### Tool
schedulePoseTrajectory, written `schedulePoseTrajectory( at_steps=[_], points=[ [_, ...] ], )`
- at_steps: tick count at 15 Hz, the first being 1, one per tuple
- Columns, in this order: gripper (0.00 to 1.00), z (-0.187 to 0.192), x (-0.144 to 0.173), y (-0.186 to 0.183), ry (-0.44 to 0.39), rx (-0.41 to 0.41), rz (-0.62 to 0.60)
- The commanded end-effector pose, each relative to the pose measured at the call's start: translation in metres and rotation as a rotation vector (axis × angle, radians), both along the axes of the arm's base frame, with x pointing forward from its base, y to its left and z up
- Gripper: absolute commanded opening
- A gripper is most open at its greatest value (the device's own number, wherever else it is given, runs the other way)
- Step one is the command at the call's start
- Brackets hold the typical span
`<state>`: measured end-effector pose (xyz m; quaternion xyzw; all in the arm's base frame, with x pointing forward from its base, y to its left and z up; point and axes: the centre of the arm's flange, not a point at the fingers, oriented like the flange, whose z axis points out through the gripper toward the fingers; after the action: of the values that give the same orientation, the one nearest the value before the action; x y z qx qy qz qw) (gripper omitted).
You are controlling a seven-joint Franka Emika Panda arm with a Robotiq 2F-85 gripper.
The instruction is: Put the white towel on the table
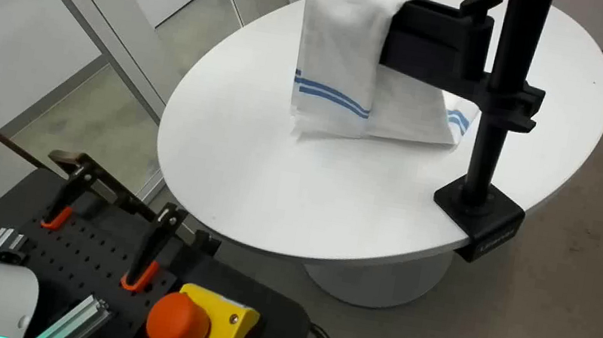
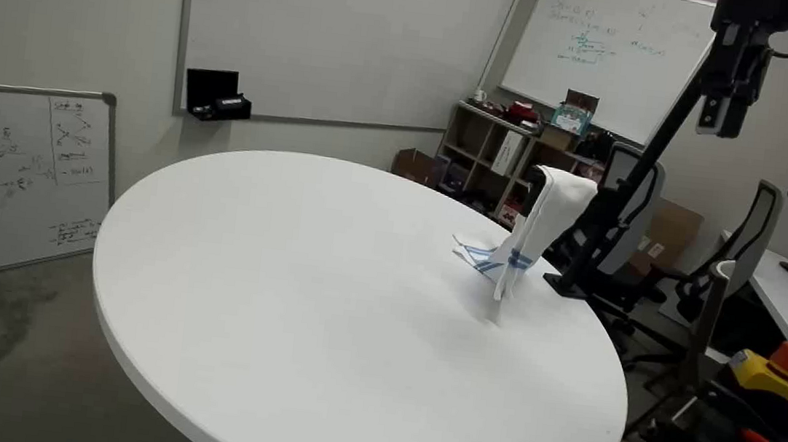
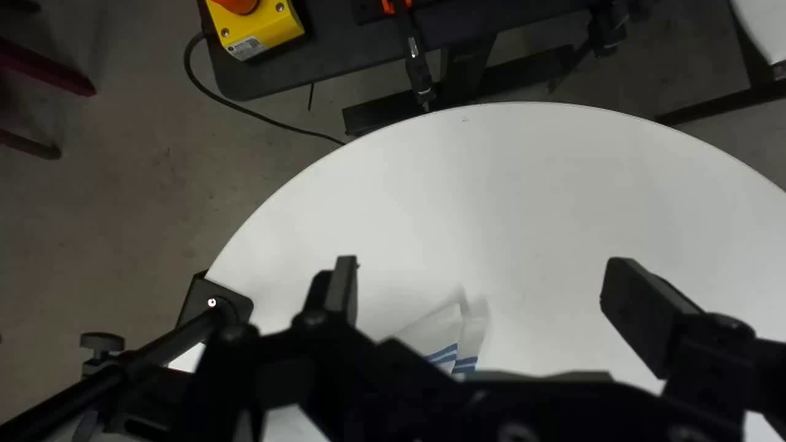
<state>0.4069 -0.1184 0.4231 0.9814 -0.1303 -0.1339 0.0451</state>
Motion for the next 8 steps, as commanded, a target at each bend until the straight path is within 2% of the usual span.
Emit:
schedulePoseTrajectory(
  at_steps=[1,3,8],
  points=[
    [1.00,0.000,0.000,0.000,0.000,0.000,0.000],
    [1.00,0.001,0.009,-0.009,-0.028,-0.007,0.018],
    [1.00,-0.003,0.043,-0.041,-0.178,-0.042,-0.023]
  ],
)
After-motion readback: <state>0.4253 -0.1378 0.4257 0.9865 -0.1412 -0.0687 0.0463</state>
